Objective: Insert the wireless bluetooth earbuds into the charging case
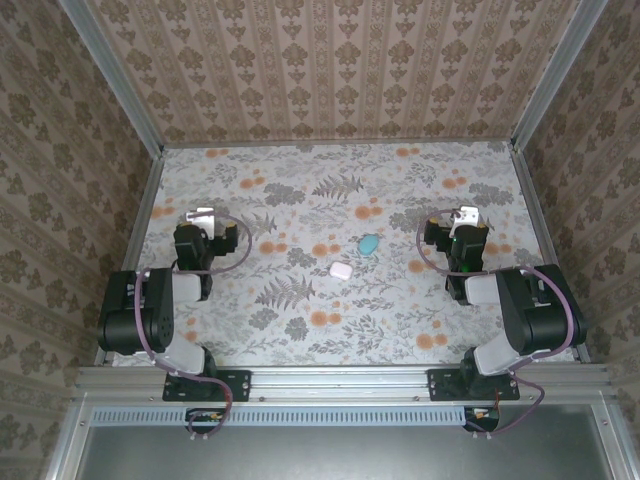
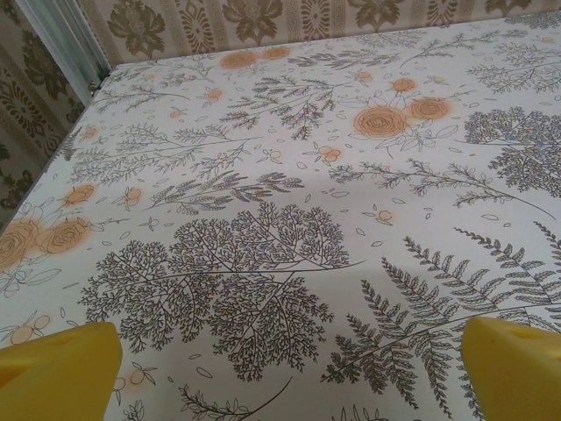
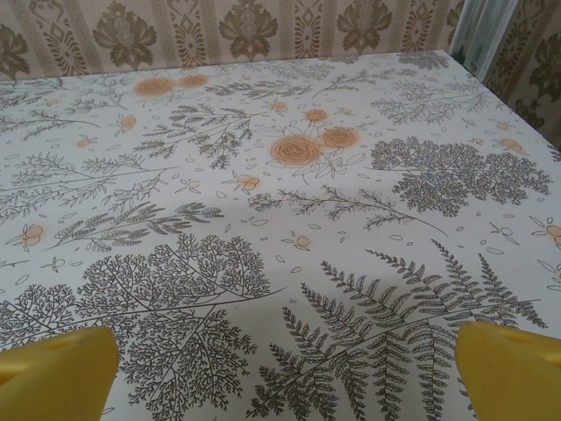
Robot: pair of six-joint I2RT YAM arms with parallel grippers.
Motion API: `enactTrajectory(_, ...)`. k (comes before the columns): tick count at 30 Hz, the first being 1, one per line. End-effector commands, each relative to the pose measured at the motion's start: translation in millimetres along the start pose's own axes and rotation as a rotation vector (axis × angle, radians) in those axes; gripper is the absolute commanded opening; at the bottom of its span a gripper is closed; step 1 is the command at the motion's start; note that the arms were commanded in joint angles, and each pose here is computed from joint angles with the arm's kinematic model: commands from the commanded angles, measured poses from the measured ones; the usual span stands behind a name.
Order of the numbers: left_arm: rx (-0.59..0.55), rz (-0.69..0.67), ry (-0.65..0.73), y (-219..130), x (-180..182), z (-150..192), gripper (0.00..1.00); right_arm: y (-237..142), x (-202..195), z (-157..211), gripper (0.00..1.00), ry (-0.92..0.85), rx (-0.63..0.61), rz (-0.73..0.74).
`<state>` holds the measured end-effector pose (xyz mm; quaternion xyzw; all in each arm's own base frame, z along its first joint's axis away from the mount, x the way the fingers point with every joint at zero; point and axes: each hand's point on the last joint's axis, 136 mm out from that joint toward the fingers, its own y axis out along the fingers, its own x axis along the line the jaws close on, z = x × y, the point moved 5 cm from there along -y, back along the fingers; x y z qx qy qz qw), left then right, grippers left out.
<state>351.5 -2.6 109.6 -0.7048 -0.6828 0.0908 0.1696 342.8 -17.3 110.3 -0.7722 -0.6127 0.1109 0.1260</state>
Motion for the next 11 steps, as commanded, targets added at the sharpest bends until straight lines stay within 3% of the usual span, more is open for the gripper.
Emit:
enactTrajectory(1,0.0,0.015,-0.019,0.7,-1.8,-2.2,1.0,1.3,2.5,-6.9,1.0,0.004,-0.02,-0.008)
enactTrajectory(11,0.0,0.015,-0.019,0.7,-1.8,-2.0,1.0,2.3,6.3,-6.9,1.0,-0.012,-0.014,-0.025)
